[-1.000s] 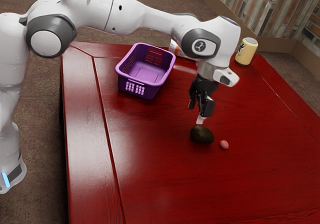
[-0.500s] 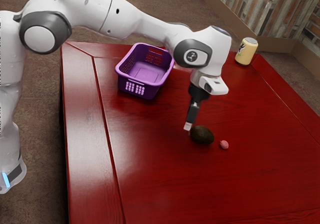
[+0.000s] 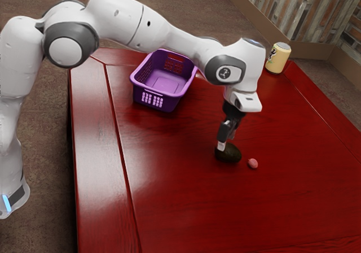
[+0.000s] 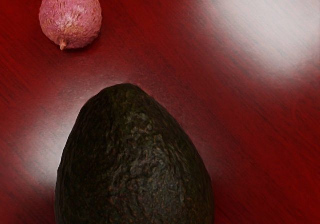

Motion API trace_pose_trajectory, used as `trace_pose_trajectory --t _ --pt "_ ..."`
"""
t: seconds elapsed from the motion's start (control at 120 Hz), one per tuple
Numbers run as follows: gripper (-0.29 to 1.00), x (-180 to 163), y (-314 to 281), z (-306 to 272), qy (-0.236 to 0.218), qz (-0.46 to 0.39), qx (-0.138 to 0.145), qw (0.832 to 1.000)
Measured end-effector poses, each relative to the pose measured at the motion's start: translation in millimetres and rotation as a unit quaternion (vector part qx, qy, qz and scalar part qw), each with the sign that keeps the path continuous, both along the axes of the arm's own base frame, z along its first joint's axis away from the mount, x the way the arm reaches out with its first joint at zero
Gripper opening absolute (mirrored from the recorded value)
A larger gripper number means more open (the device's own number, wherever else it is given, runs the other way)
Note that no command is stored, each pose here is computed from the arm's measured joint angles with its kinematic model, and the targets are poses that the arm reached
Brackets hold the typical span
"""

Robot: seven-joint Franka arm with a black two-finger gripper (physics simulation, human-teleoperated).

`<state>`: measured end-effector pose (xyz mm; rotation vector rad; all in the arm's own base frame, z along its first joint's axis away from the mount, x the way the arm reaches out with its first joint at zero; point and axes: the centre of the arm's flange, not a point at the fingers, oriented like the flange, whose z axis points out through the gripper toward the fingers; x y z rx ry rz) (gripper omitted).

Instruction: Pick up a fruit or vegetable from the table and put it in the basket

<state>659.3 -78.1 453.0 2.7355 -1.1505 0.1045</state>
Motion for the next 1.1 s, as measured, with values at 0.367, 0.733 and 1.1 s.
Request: trace_pose_trajectory --t 0.367,0.733,1.1 --pt "0.66 10.7 -4.0 -7.1 -0.025 -0.043 -0.009 0.999" --pt "0.66 8.4 -5.8 -31.3 -0.02 -0.058 -0.021 0.998" --pt "0.53 11.6 -5.8 -44.6 -0.021 -0.049 -0.052 0.997"
